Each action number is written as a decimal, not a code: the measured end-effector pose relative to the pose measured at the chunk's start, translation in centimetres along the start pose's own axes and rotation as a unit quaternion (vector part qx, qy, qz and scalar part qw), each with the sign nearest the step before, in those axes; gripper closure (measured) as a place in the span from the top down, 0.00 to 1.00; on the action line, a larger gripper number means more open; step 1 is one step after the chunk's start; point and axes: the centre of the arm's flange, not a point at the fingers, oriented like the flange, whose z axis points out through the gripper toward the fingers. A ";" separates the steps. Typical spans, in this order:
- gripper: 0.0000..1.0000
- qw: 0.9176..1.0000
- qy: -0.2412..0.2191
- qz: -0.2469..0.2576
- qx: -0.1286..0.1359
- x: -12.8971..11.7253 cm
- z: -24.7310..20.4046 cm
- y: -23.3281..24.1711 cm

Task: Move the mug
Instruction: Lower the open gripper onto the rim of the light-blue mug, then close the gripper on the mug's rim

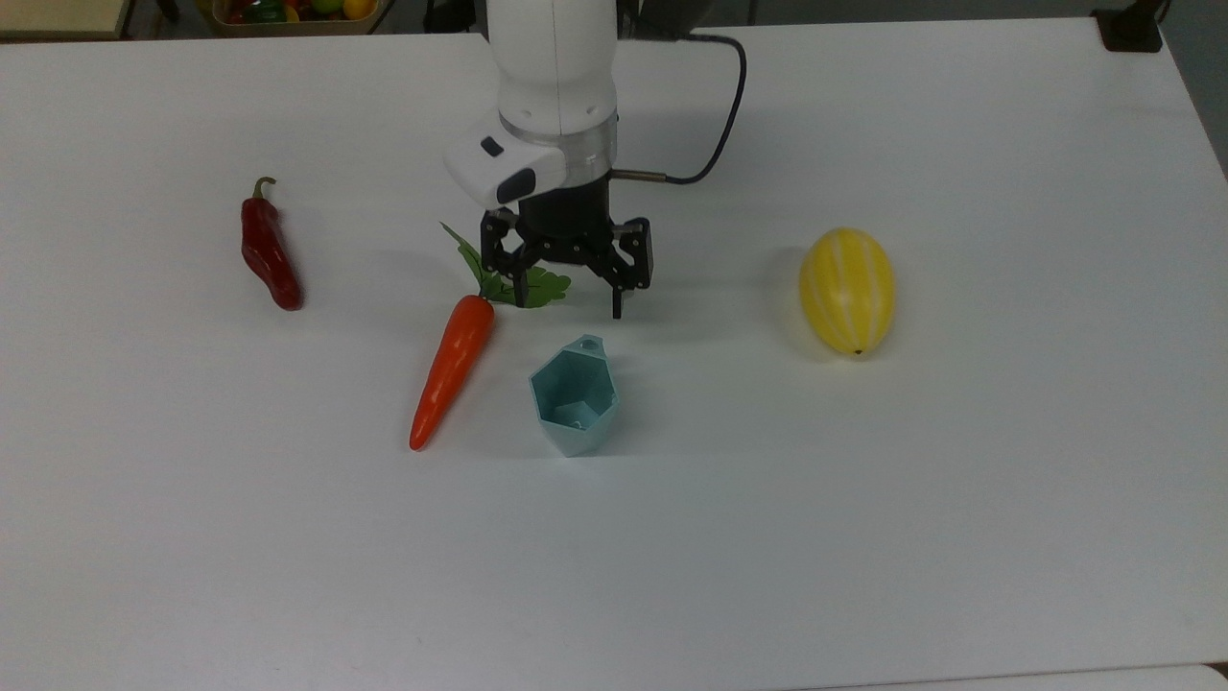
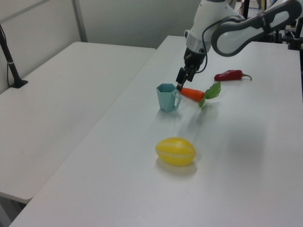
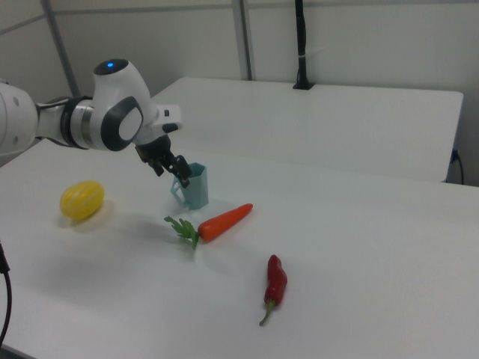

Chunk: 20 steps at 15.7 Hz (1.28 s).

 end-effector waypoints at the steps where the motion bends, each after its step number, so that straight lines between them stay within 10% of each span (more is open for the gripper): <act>1: 0.97 1.000 0.001 -0.003 -0.001 -0.1 0.9 -0.2; 14: 0.81 1.000 0.003 -0.008 -0.001 -0.6 5.7 -0.7; 20: 0.41 1.000 -0.001 -0.013 -0.006 -0.8 6.4 -0.7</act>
